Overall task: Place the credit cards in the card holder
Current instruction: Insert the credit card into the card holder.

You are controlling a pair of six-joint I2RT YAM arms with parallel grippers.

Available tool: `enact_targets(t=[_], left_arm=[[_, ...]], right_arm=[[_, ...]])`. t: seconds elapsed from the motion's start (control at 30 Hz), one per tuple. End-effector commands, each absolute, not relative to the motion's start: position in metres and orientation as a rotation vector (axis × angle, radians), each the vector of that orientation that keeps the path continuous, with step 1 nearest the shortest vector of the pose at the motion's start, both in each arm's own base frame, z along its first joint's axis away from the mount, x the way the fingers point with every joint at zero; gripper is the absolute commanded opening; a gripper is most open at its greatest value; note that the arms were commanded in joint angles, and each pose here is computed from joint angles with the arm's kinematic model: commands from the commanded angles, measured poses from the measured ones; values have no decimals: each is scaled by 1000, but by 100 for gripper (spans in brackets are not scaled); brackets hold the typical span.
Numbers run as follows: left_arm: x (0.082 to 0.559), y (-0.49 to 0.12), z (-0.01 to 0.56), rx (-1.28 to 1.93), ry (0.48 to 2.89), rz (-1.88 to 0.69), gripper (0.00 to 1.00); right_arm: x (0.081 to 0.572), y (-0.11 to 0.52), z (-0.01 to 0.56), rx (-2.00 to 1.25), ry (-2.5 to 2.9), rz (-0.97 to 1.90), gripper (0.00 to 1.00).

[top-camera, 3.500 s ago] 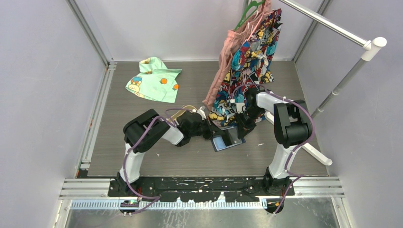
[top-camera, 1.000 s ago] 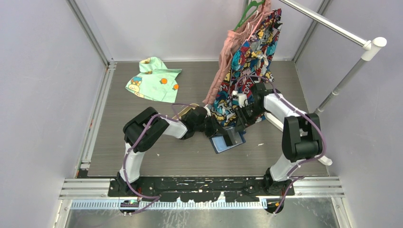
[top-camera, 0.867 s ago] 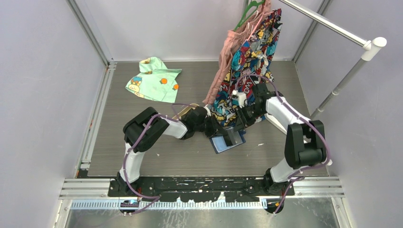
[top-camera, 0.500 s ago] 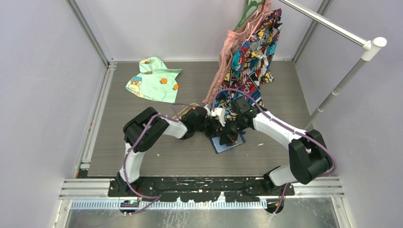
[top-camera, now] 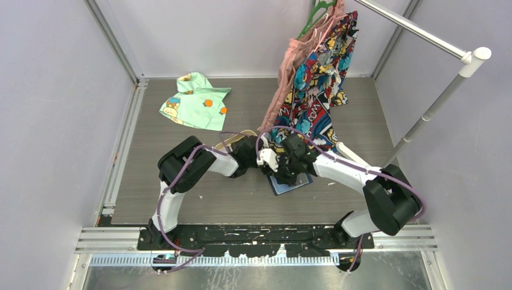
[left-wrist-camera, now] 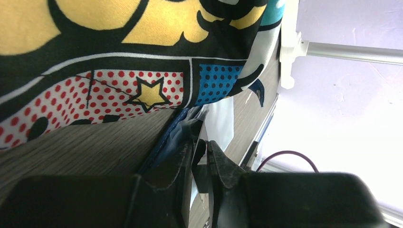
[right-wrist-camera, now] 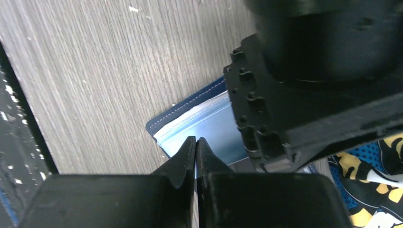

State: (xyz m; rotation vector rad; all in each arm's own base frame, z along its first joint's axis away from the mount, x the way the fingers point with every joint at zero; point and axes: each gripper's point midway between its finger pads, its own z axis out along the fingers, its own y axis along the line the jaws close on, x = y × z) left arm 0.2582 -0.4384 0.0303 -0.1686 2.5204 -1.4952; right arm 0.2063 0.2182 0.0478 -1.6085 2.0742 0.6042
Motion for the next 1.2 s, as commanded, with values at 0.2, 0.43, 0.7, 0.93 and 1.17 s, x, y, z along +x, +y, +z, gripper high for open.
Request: enact_targets(t=[0.2, 0.43, 0.7, 0.93, 1.17], left_arm=[[232, -432, 1, -196, 2682, -1456, 19], [232, -431, 2, -196, 2679, -1448, 21], [231, -429, 2, -196, 2682, -1442, 25], [231, -429, 2, -196, 2686, -1441, 27], [232, -428, 4, -190, 2677, -1438, 29]], right_arm=[[216, 208, 37, -1804, 1899, 380, 7], [222, 193, 35, -1823, 1900, 264, 7], [234, 179, 34, -1779, 1931, 164, 7], [245, 164, 36, -1708, 1976, 95, 7], [258, 154, 37, -1624, 2026, 45, 8]])
